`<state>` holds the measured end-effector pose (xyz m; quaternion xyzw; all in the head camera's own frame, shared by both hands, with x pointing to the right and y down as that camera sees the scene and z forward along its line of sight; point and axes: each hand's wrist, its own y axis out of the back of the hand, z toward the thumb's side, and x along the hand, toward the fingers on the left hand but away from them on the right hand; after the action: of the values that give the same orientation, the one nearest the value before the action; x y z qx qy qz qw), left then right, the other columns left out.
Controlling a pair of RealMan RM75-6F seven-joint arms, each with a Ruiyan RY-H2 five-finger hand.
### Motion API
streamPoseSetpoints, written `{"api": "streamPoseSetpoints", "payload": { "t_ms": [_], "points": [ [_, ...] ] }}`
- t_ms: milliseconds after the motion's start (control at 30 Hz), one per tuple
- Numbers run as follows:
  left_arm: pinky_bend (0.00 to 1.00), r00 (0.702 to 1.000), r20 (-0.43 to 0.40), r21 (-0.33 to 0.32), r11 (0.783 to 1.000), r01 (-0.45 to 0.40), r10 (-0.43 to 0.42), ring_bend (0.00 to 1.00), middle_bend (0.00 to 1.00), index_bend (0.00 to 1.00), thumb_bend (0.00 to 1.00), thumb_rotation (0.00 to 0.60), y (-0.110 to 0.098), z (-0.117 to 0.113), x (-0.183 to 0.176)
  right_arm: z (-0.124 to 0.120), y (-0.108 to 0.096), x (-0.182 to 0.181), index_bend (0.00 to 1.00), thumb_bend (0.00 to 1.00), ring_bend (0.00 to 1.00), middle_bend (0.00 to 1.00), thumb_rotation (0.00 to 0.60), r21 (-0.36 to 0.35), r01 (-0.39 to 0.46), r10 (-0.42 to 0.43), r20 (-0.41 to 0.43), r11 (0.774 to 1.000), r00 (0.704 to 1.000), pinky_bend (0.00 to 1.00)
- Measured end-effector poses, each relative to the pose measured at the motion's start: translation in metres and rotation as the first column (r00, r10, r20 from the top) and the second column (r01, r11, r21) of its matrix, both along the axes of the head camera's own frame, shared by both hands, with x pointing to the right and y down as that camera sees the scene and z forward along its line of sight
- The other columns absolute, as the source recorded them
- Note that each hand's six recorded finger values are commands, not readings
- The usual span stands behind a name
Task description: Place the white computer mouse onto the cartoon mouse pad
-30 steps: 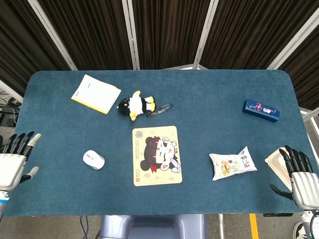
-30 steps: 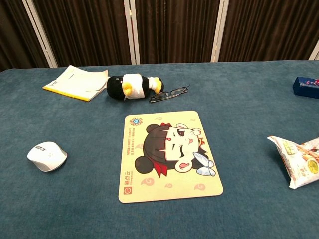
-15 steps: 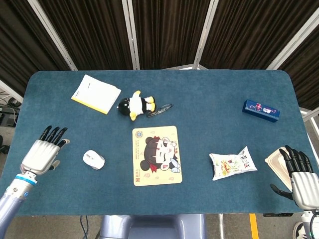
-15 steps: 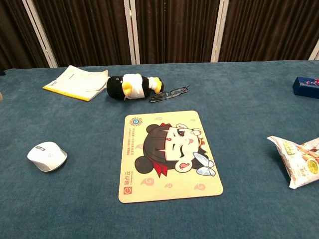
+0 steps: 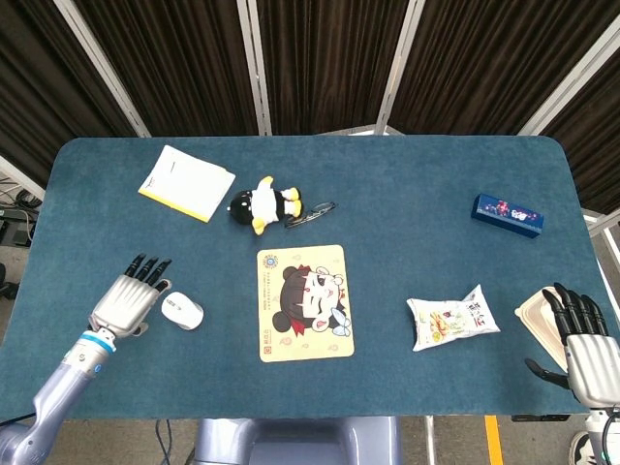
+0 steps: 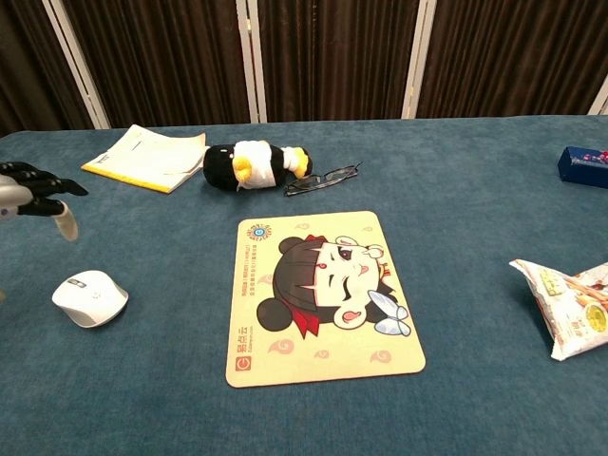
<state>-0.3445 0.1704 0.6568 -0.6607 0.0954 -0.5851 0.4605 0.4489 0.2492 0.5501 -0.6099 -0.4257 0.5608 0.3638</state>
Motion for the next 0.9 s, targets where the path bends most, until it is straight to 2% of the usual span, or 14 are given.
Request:
{"api": "streamPoseSetpoints", "payload": {
  "t_ms": [167, 400, 900],
  "points": [
    [0.00, 1.000, 0.017, -0.016, 1.000, -0.025, 0.025, 0.00, 0.00, 0.19, 0.12, 0.600, 0.002, 0.015, 0.012, 0.000, 0.000, 0.000, 0.01, 0.07, 0.00, 0.00, 0.600, -0.001, -0.001, 0.001, 0.002, 1.000, 1.000, 0.00],
    [0.00, 0.998, 0.045, -0.022, 0.999, -0.045, 0.046, 0.00, 0.00, 0.18, 0.12, 0.600, 0.001, 0.027, 0.023, 0.000, 0.000, 0.000, 0.01, 0.07, 0.00, 0.00, 0.600, -0.003, -0.001, 0.001, 0.004, 1.000, 1.000, 0.00],
    [0.00, 0.997, 0.062, -0.056, 0.998, -0.042, 0.045, 0.00, 0.00, 0.30, 0.12, 0.600, 0.002, 0.046, 0.040, 0.000, 0.000, 0.000, 0.01, 0.07, 0.00, 0.00, 0.600, -0.003, 0.000, 0.000, 0.006, 1.000, 1.000, 0.00]
  ]
}}
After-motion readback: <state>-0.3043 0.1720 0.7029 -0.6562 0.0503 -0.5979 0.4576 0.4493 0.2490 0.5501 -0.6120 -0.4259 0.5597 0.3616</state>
